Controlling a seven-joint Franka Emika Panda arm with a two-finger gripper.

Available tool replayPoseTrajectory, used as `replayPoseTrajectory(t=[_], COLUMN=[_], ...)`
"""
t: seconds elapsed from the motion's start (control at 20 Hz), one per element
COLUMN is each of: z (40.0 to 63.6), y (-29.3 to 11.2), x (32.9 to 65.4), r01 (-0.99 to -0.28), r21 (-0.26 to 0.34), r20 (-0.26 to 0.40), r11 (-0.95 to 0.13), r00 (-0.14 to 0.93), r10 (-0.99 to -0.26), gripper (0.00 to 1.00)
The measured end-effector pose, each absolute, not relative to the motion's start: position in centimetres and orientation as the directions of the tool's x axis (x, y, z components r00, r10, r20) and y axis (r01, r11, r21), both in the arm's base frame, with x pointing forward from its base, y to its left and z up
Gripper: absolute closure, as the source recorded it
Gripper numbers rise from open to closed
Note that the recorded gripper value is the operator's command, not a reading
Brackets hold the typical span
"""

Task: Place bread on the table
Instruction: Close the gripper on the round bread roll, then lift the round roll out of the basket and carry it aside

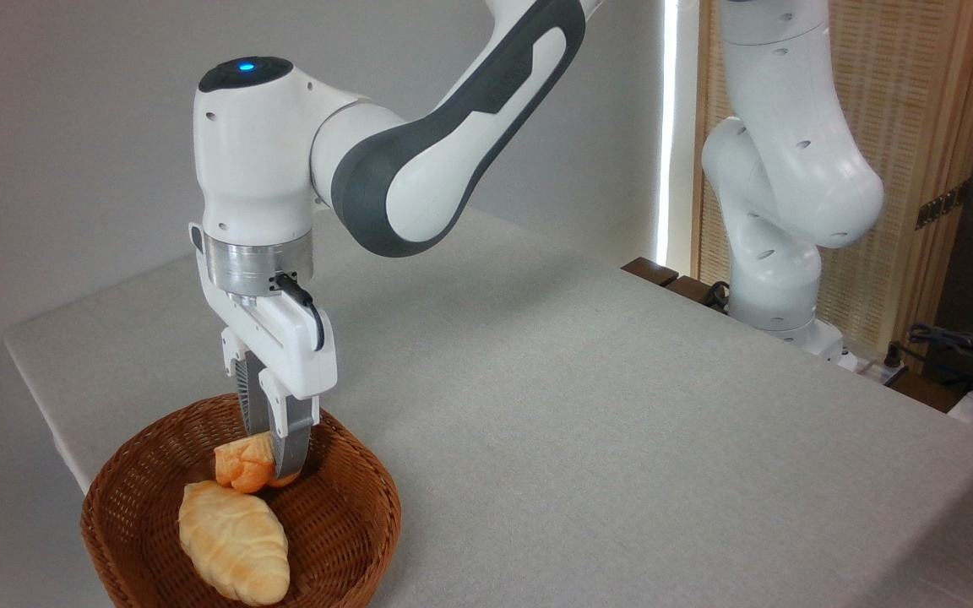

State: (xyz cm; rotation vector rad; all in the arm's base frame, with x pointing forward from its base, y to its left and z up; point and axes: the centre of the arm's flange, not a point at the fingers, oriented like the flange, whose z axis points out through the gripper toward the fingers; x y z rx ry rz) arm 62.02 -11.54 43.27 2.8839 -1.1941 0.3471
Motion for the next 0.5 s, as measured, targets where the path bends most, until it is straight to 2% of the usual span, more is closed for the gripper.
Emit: replayPoseTrajectory(t=[0.3,0.5], z=[43.6,45.0], y=[-11.4,-11.2], x=[62.2,62.2], r01=[-0.696,-0.691], r21=[-0.088,-0.100], r20=[0.209,0.230], r11=[-0.713,-0.716], r00=[0.687,0.684], r10=[-0.696,-0.693], gripper=[0.50,0.50])
